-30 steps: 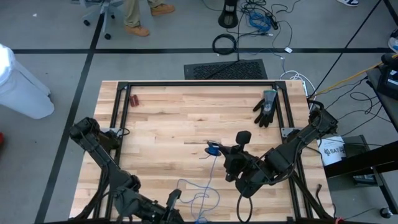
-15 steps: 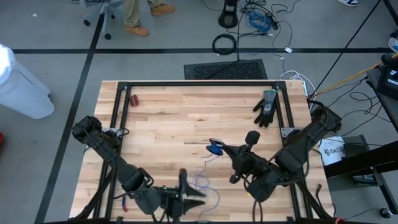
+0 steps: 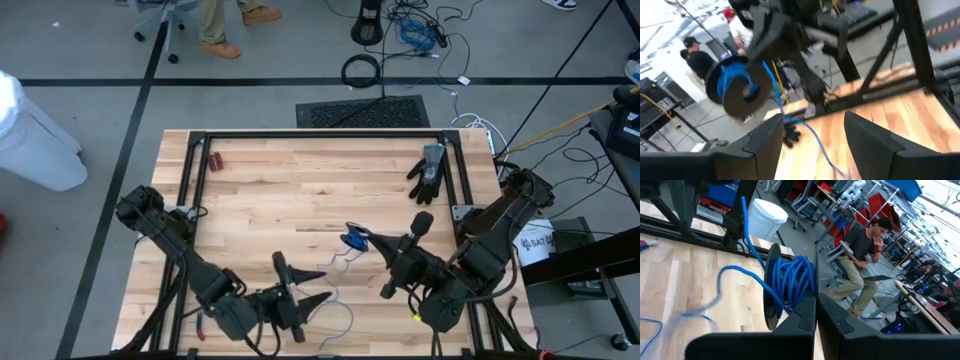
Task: Coil cords
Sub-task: Uncoil the blue wire from the spool
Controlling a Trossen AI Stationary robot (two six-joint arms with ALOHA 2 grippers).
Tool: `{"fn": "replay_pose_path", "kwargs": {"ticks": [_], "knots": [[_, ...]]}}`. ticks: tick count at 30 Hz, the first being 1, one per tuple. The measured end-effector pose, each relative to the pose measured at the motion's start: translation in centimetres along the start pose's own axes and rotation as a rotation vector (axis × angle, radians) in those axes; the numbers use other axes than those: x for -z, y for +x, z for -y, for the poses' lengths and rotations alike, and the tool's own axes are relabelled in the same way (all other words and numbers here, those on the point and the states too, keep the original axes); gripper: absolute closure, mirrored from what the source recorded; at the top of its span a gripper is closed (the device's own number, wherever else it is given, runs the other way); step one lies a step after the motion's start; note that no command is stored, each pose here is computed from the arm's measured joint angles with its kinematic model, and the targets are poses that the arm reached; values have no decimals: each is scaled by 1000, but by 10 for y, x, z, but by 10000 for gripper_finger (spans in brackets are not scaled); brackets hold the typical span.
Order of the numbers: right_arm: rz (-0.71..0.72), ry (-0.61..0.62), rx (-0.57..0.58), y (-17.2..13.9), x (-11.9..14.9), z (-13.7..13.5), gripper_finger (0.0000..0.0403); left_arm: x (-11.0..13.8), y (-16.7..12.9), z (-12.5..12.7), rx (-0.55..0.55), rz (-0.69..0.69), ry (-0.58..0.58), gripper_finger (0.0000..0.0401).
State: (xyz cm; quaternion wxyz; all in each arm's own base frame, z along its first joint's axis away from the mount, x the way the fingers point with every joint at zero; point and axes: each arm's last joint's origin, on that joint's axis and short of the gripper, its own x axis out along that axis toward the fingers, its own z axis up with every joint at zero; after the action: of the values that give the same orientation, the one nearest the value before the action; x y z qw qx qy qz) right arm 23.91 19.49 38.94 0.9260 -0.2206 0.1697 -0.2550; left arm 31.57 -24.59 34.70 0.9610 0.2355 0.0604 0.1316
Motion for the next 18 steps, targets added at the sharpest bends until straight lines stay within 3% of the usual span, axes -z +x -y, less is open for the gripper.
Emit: {"fn": "replay_pose_path", "kwargs": {"ticks": [5,18], "knots": [[5,19,-10,0,-2,-1,403,-1,1,2,115,52,-2,184],[43,14,-62,-8,-9,-6,403,6,26,-2,52,65,-65,184]]}}
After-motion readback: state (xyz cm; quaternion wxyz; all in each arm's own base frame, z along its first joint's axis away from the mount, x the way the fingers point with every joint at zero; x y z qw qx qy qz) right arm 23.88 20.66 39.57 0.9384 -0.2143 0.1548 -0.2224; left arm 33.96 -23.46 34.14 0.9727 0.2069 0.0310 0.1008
